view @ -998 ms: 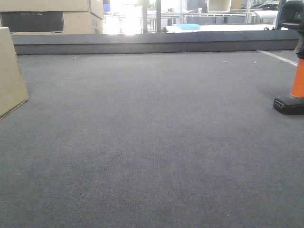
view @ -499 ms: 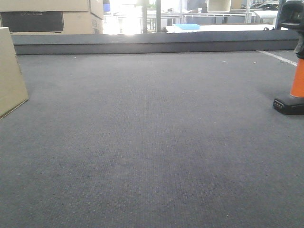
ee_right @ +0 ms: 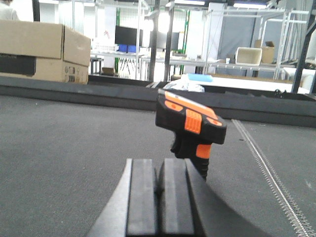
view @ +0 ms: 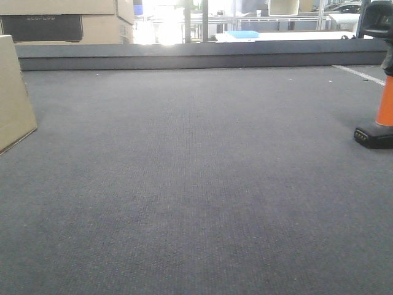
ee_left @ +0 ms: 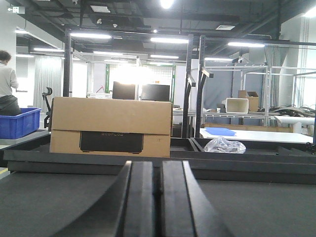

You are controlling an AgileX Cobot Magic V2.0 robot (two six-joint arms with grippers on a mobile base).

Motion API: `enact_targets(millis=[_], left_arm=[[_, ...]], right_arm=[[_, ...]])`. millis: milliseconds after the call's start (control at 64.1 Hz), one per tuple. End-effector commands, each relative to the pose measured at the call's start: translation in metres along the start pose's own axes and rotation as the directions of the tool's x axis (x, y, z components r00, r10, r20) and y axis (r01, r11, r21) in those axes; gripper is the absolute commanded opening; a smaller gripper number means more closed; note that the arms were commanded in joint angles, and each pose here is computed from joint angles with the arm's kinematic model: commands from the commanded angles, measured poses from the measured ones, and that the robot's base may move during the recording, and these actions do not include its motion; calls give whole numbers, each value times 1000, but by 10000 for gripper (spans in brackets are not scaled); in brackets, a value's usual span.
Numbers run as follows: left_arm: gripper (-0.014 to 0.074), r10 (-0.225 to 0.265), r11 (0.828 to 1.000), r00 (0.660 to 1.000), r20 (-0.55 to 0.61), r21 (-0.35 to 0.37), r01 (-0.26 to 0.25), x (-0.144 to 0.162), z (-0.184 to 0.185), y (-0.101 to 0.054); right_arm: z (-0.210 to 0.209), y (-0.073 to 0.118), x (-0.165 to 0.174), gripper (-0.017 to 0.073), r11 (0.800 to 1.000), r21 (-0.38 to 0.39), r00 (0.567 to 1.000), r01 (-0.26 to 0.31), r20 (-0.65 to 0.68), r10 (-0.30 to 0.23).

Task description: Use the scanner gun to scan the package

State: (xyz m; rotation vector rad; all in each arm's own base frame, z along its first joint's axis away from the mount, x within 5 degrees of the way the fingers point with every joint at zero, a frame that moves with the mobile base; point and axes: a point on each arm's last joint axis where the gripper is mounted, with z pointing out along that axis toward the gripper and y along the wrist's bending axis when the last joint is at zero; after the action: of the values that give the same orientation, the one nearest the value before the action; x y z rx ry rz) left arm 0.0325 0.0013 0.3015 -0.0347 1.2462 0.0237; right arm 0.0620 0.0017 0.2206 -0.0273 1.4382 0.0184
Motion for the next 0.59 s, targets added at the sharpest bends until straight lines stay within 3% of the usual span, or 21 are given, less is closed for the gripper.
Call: enact_targets(millis=[0, 265, 577], left_arm=[[-111, -6, 1000, 1000, 9, -4, 6, -1, -1, 0], [-111, -6, 1000, 1000, 9, -4, 6, -1, -1, 0], [-111, -6, 1000, 1000, 9, -4, 6, -1, -1, 0]], right_arm=[[-5, 0, 3, -168, 1000, 2, 1000, 3, -13, -3], [-7, -3, 4, -168, 998, 59, 1000, 8, -23, -7], [-7, -3, 4, -168, 998, 56, 1000, 6, -19, -5]])
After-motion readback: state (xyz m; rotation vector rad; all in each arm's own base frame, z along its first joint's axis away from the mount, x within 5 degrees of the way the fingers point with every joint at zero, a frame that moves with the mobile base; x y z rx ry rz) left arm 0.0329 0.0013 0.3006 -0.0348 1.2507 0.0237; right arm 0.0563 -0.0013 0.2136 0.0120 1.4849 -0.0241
